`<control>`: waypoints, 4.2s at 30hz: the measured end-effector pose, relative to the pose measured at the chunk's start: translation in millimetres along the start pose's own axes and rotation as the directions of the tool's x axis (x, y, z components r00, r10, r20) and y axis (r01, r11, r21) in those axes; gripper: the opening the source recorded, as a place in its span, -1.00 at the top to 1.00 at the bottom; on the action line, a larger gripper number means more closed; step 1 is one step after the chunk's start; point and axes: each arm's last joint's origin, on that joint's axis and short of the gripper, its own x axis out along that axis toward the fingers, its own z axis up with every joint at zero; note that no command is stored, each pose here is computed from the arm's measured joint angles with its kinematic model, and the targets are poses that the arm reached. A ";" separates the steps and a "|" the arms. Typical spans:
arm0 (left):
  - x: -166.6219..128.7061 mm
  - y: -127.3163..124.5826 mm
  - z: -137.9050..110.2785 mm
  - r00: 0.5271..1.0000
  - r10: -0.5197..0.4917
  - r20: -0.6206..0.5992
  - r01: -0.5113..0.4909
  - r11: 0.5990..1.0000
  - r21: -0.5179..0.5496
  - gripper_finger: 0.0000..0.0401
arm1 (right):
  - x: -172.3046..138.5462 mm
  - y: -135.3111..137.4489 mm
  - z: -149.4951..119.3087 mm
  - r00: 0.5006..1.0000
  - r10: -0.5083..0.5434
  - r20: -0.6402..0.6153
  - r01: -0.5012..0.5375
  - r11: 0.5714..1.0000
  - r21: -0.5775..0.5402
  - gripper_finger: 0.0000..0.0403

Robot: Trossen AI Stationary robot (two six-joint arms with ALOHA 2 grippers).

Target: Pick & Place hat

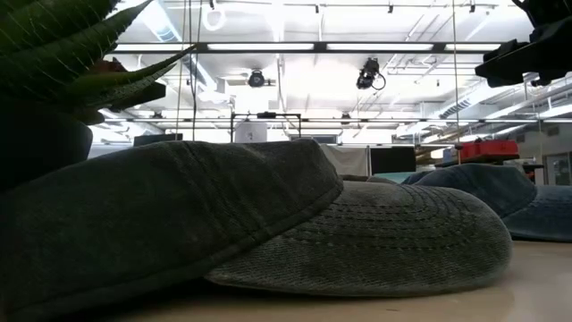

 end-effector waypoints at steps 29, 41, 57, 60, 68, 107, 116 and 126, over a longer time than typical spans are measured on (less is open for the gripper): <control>0.0 0.0 0.1 1.000 0.000 0.000 0.000 1.000 0.000 0.20 | 0.0 0.0 0.0 1.000 0.000 0.000 0.000 1.000 0.000 0.18; 0.0 0.0 0.1 1.000 0.000 0.000 0.000 1.000 0.000 0.20 | 0.0 0.0 0.0 1.000 0.000 0.000 0.000 1.000 0.000 0.18; 0.0 0.0 -0.1 1.000 0.000 0.000 0.000 1.000 0.000 0.20 | 0.0 0.0 0.0 1.000 0.000 0.000 0.000 1.000 0.000 0.18; 0.0 0.0 0.1 1.000 0.000 0.000 0.000 1.000 0.000 0.20 | 0.0 0.0 0.0 1.000 0.000 0.000 0.000 1.000 0.000 0.18; 0.0 0.0 0.0 1.000 0.000 0.000 0.000 1.000 0.000 0.20 | -0.1 0.0 0.1 1.000 0.000 0.000 0.000 1.000 0.000 0.18; 0.0 0.2 2.5 1.000 0.002 0.027 0.001 0.996 -0.088 0.20 | 0.0 0.0 0.0 1.000 0.000 0.000 0.000 1.000 0.000 0.18; 1.2 2.8 44.1 0.995 0.007 0.100 0.010 0.986 -0.168 0.20 | 0.0 0.0 0.0 1.000 -0.001 0.000 0.001 1.000 0.000 0.18; 36.8 0.4 62.3 0.966 -0.030 -0.256 0.010 0.997 -0.080 0.10 | 0.0 0.0 0.0 1.000 0.000 0.000 0.000 1.000 0.000 0.18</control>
